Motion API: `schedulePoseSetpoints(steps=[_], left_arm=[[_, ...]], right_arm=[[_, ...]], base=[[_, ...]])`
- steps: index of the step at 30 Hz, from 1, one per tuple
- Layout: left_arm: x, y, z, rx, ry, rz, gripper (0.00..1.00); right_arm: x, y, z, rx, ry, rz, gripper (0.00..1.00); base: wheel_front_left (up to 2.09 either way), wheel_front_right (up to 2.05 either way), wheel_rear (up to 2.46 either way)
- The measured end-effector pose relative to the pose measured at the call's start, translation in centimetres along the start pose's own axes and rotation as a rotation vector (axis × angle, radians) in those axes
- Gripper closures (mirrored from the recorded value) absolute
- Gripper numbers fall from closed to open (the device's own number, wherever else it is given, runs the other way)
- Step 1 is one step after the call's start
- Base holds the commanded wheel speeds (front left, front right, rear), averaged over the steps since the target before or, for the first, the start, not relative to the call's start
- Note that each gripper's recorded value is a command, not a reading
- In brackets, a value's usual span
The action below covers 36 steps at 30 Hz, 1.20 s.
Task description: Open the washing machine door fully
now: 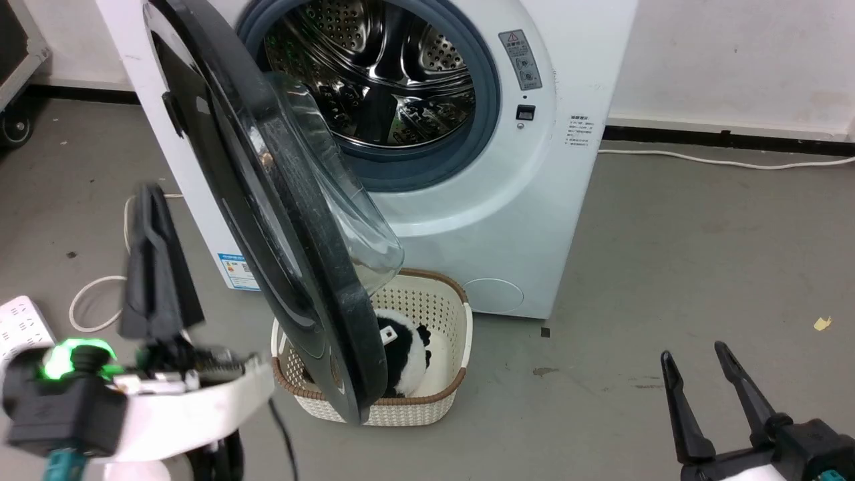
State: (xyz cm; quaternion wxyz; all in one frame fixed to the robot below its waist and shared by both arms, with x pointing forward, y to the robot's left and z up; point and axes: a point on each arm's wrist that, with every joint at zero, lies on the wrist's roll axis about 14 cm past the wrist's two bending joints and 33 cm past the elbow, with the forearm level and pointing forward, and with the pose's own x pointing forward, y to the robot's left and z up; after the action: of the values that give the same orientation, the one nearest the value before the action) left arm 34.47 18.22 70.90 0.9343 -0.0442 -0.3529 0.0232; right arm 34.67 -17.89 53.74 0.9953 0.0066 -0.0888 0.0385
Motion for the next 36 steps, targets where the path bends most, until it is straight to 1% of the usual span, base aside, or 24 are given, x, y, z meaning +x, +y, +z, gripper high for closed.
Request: schedulePoseSetpoints(steps=[3, 6, 7, 8, 11, 14, 17, 20, 22, 24, 30, 36], left_arm=[[1.4, -0.9, 3.0, -0.022, -0.110, -0.018, 1.00], [2.0, -2.1, 4.4, -0.049, -0.162, -0.050, 1.00], [1.9, -4.0, 4.0, -0.077, -0.151, -0.106, 1.00], [1.8, -4.9, 3.7, -0.086, -0.140, -0.133, 1.00], [1.0, -7.4, 1.7, -0.123, -0.069, -0.204, 1.00], [-1.2, -10.2, -2.0, -0.166, 0.072, -0.281, 1.00], [-3.4, -12.6, -4.7, -0.201, 0.185, -0.347, 1.00], [-5.7, -14.2, -7.8, -0.227, 0.313, -0.392, 1.00], [-7.1, -14.8, -9.7, -0.236, 0.397, -0.409, 1.00], [-8.2, -14.9, -11.3, -0.251, 0.463, -0.400, 1.00], [-11.0, -13.3, -16.3, -0.184, 0.644, -0.356, 1.00], [-10.7, -11.2, -17.9, -0.149, 0.675, -0.282, 1.00]], right_arm=[[0.1, 0.0, 0.3, 0.006, -0.010, -0.002, 0.00], [0.0, -0.1, 0.3, 0.009, -0.011, -0.004, 0.00], [-0.2, -0.4, 0.4, 0.013, -0.012, -0.015, 0.00], [-0.3, -0.7, 0.4, 0.019, -0.012, -0.027, 0.00], [-0.4, -1.3, 0.1, 0.027, -0.003, -0.045, 0.00], [-0.5, -1.2, -0.2, 0.029, 0.006, -0.044, 0.00], [-0.5, -1.2, -0.5, 0.030, 0.014, -0.044, 0.00], [-0.5, -1.2, -0.7, 0.032, 0.022, -0.047, 0.00], [-0.5, -1.2, -0.9, 0.033, 0.028, -0.046, 0.00], [-0.5, -1.1, -1.1, 0.034, 0.035, -0.044, 0.00], [-0.3, -0.6, -1.8, 0.044, 0.056, -0.028, 0.00], [0.5, 0.3, -2.1, 0.050, 0.060, -0.001, 0.00]], base=[[0.00, 0.00, 0.00], [0.00, 0.00, 0.00], [0.00, 0.00, 0.00], [0.00, 0.00, 0.00], [0.00, 0.00, 0.00], [0.00, 0.00, 0.00], [0.00, 0.00, 0.00], [0.00, 0.00, 0.00], [0.00, 0.00, 0.00], [0.00, 0.00, 0.00], [0.00, 0.00, 0.00], [0.00, 0.00, 0.00]])
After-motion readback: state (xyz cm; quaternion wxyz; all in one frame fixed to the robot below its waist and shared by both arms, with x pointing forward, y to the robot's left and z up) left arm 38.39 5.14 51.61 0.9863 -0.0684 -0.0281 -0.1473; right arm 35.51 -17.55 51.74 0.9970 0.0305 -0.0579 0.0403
